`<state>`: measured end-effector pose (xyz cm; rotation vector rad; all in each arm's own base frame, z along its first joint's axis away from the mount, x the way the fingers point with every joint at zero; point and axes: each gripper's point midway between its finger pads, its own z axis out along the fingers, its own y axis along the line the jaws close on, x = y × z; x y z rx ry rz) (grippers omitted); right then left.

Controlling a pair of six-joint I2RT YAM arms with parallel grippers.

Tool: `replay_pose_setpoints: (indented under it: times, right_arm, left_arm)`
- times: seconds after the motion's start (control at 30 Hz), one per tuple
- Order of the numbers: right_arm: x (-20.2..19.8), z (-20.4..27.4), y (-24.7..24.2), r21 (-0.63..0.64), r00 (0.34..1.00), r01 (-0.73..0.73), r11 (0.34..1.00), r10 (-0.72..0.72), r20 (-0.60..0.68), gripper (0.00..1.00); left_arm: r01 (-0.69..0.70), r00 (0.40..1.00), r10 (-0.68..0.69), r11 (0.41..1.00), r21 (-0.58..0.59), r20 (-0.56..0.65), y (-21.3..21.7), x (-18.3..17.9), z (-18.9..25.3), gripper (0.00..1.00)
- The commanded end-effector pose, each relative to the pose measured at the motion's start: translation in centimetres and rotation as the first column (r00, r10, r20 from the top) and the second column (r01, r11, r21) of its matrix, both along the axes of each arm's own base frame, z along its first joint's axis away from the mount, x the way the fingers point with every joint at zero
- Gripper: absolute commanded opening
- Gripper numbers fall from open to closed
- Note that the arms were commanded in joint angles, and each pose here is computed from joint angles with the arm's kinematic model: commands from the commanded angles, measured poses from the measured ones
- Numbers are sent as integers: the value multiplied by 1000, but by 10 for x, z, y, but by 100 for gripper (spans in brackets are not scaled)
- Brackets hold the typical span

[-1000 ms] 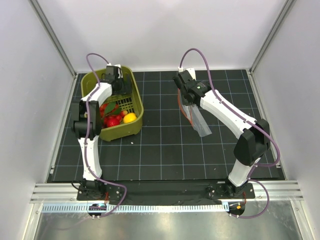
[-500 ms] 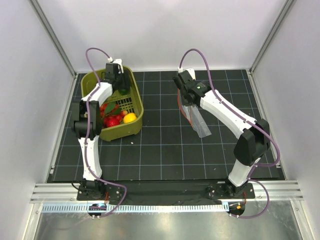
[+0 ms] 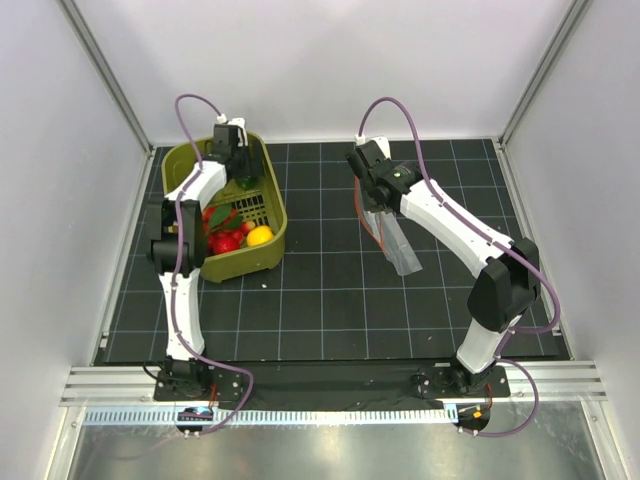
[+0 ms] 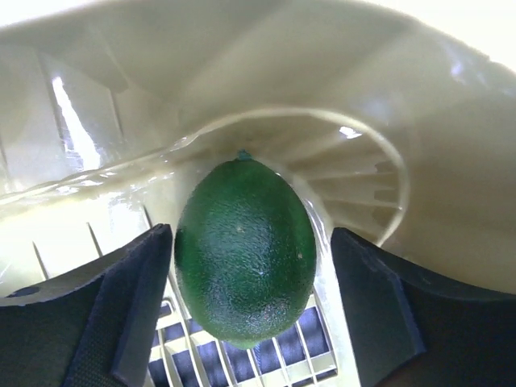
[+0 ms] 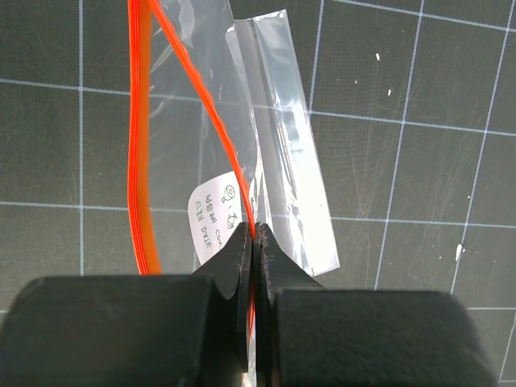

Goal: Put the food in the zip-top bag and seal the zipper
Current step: Pick up the fake fruit from the bin, then place the fake fruit in the zipper food storage bag.

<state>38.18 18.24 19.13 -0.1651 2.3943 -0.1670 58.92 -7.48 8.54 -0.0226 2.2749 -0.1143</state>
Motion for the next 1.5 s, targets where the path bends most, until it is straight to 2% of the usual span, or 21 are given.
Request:
replay_pose_setpoints:
  times: [0.0, 0.2, 0.23, 0.3, 0.33, 0.53, 0.7, 0.77, 0.8, 0.9, 1.0, 1.1, 1.13, 1.23, 1.3, 1.4, 1.47]
  right_arm:
    - [8, 28, 4, 31, 998, -2, 1000, 0, 70, 1]
    - [9, 29, -2, 3, 997, 16, 1000, -16, 75, 1]
    - [8, 30, -3, 0, 997, 18, 1000, -18, 77, 1]
    - [7, 29, -5, -3, 997, 24, 1000, -24, 78, 1]
    - [6, 30, -5, 0, 996, 25, 1000, -25, 81, 1]
    - [7, 41, -2, 28, 995, 25, 999, -27, 97, 1]
    - [8, 41, 6, 65, 996, 14, 998, -20, 88, 1]
    - [8, 40, 8, 75, 996, 13, 997, -19, 83, 1]
    - [9, 39, 8, 72, 997, 13, 997, -19, 79, 1]
    - [8, 40, 13, 97, 997, 5, 995, -12, 75, 1]
    - [8, 40, 19, 126, 997, -3, 992, -6, 72, 1]
    - [10, 45, 22, 153, 997, -4, 988, -8, 78, 1]
    - [10, 46, 23, 160, 997, -4, 987, -9, 80, 1]
    - [10, 52, 27, 184, 996, -15, 983, -1, 90, 1]
    - [10, 53, 26, 187, 996, -13, 982, -4, 93, 1]
    - [11, 53, 25, 184, 995, -9, 983, -9, 95, 1]
    - [12, 51, 21, 192, 996, 10, 981, -27, 87, 1]
  left_arm:
    - [2, 1000, -3, 1000, -8, -19, -4, 1, -2, 80]
    - [6, 998, -6, 1000, -13, -58, -5, -4, -4, 61]
    - [5, 999, -5, 1000, -15, -50, -5, -5, 3, 55]
    - [4, 999, -5, 1000, -16, -50, -4, -11, 8, 52]
    - [2, 1000, -2, 1000, -25, -16, -5, -12, 28, 50]
    - [43, 995, -36, 997, -71, 92, -22, -30, 92, 49]
    - [81, 979, -58, 990, -113, 193, -38, -62, 157, 49]
    - [108, 977, -76, 983, -150, 201, -48, -75, 170, 49]
    - [132, 967, -88, 976, -171, 240, -57, -86, 192, 48]
    - [223, 948, -161, 951, -214, 273, -96, -110, 214, 47]
    - [344, 910, -256, 906, -248, 327, -144, -135, 239, 47]
    - [431, 885, -306, 823, -369, 351, -186, -152, 250, 45]
    - [426, 896, -303, 791, -439, 323, -198, -157, 245, 45]
    - [441, 894, -304, 725, -529, 328, -221, -158, 247, 43]
    - [450, 893, -310, 654, -609, 327, -238, -158, 251, 42]
    - [448, 894, -318, 597, -665, 317, -253, -160, 252, 41]
    - [439, 897, -324, 585, -682, 300, -259, -161, 245, 41]
